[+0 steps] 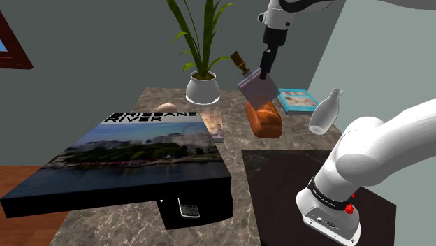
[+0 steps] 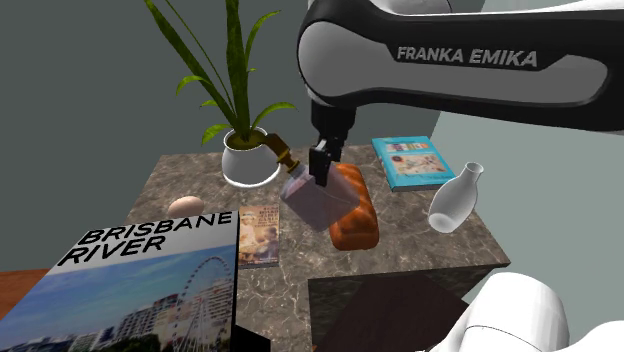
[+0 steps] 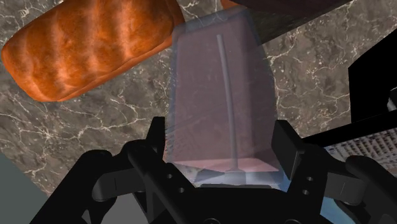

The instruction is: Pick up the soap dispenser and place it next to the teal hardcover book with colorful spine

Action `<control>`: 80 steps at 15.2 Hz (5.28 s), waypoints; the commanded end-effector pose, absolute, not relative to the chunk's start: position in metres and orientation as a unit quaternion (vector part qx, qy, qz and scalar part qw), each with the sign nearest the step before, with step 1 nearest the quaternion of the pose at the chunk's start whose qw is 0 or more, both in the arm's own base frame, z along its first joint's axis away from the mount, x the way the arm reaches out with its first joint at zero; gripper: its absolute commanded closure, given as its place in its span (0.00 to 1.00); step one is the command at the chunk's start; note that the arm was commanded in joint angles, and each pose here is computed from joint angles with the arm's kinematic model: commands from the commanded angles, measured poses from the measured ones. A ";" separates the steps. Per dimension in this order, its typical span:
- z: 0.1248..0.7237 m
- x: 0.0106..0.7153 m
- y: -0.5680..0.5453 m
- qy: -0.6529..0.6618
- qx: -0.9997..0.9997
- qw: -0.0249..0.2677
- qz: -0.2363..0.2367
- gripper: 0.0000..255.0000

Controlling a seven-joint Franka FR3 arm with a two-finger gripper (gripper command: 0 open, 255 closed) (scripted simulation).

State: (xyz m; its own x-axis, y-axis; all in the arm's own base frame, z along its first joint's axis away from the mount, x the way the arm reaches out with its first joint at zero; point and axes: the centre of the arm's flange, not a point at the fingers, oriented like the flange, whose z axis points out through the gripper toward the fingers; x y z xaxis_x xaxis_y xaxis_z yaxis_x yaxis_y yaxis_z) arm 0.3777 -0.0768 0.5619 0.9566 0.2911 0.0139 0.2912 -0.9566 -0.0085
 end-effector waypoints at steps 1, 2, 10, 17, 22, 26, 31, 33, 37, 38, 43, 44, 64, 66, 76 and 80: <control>0.573 0.377 -0.076 -0.147 -0.989 0.005 -0.006 1.00; 0.578 0.377 -0.076 -0.147 -0.989 0.005 -0.006 1.00; 0.620 0.377 -0.076 -0.147 -0.989 0.005 -0.006 1.00; 0.624 0.359 -0.153 -0.147 -0.989 0.005 -0.006 1.00; 0.625 0.343 -0.217 -0.147 -0.989 0.005 -0.006 1.00; 0.625 0.331 -0.268 -0.147 -0.989 0.005 -0.006 1.00; 0.625 0.315 -0.333 -0.147 -0.989 0.005 -0.006 1.00; 0.625 0.309 -0.358 -0.147 -0.989 0.005 -0.006 1.00; 0.620 0.301 -0.391 -0.147 -0.989 0.005 -0.006 1.00; 0.615 0.301 -0.391 -0.147 -0.989 0.005 -0.006 1.00; 0.589 0.301 -0.391 -0.147 -0.989 0.005 -0.006 1.00; 0.594 0.301 -0.391 -0.147 -0.989 0.005 -0.006 1.00; 0.372 0.384 -0.375 -0.152 -0.985 -0.016 -0.076 0.00; 0.362 0.386 -0.375 -0.152 -0.985 -0.016 -0.076 0.00; 0.333 0.390 -0.376 -0.152 -0.985 -0.016 -0.076 0.00; 0.333 0.390 -0.376 -0.152 -0.985 -0.016 -0.076 1.00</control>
State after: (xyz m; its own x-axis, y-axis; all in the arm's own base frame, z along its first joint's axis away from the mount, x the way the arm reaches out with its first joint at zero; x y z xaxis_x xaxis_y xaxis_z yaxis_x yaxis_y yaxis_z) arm 0.3903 -0.3756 0.3326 0.9420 0.3028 0.1444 0.2979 -0.9530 0.0554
